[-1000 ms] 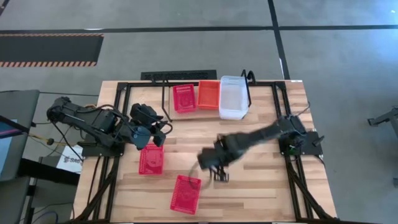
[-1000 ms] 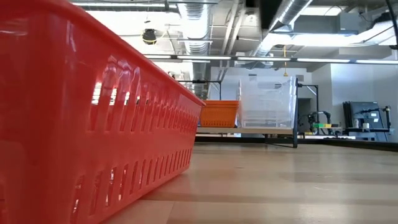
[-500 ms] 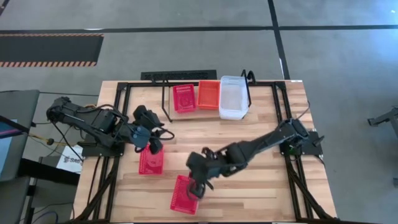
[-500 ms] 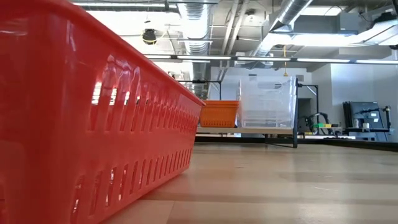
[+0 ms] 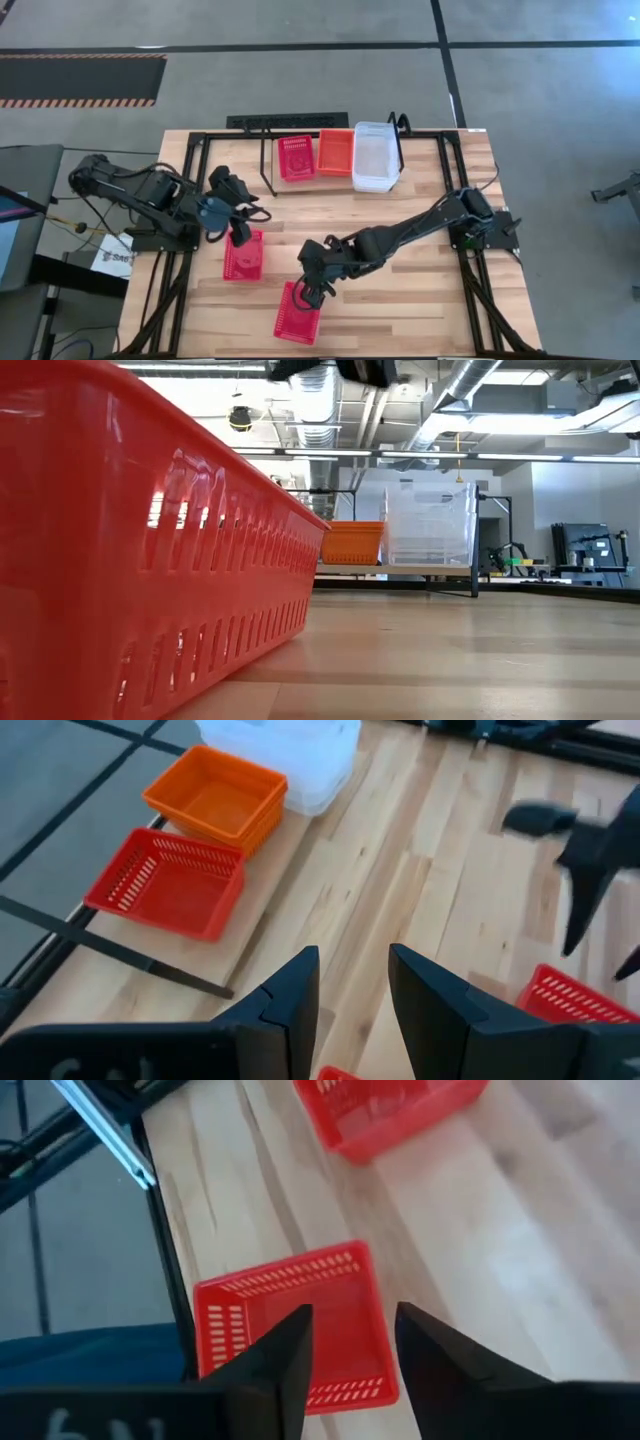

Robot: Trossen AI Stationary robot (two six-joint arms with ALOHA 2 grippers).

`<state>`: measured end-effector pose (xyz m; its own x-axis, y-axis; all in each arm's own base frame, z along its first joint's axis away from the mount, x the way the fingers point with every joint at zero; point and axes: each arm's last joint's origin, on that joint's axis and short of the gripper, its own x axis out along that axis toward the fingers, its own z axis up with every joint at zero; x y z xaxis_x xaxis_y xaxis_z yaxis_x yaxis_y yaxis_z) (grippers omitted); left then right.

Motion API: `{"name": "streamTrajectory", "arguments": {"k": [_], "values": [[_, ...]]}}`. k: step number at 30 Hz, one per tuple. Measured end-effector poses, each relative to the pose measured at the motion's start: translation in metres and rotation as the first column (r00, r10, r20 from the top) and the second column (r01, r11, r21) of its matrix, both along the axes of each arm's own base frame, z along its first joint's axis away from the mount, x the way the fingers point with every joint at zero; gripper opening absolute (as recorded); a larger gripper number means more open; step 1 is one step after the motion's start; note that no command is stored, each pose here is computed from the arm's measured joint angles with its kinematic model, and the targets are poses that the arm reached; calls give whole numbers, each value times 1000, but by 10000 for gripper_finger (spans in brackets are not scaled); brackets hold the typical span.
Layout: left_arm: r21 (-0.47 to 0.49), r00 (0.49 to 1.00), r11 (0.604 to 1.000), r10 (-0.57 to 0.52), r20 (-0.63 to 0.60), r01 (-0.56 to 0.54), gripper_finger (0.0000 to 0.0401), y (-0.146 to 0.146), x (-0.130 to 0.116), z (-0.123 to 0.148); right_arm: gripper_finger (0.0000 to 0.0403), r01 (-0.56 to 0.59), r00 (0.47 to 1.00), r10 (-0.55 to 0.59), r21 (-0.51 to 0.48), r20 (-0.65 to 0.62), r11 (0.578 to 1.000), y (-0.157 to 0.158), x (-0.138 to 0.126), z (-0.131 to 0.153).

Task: Stack baskets on shelf by color
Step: Stack the bottom red bin on top of the red bin on the shelf

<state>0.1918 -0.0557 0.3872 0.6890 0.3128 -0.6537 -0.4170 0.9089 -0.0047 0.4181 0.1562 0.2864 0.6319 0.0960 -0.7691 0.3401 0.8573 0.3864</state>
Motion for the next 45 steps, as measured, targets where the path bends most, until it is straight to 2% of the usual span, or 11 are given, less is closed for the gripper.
{"name": "streamTrajectory", "arguments": {"k": [7,11,16,23,27,30,33,38,45], "values": [[11,999,1000,9,44,-9,112,6,-13,8,163,-8,1000,10,57,-23,998,1,-1,-44],[9,998,1000,5,57,-6,112,7,-18,11,163,-10,999,13,53,-52,999,-1,-6,-67],[10,998,1000,6,55,-6,112,8,-18,11,168,-16,997,22,70,-78,997,-2,-10,-82],[23,998,1000,18,60,-20,112,8,-19,11,167,-42,999,45,110,-23,993,0,-8,-88],[23,998,999,23,62,-24,112,8,-19,11,168,-64,995,71,101,-70,993,4,-8,-105],[19,998,999,26,62,-28,112,8,-19,11,171,-96,991,109,144,-82,985,12,-1,-122],[15,998,999,33,57,-34,112,9,-19,11,170,-104,978,132,174,-158,979,16,-4,-140],[10,998,999,36,51,-36,112,9,-20,10,166,-120,980,153,230,-128,966,19,3,-143],[6,998,999,43,48,-43,112,9,-20,10,150,-134,982,160,224,-102,965,16,6,-141]]}}
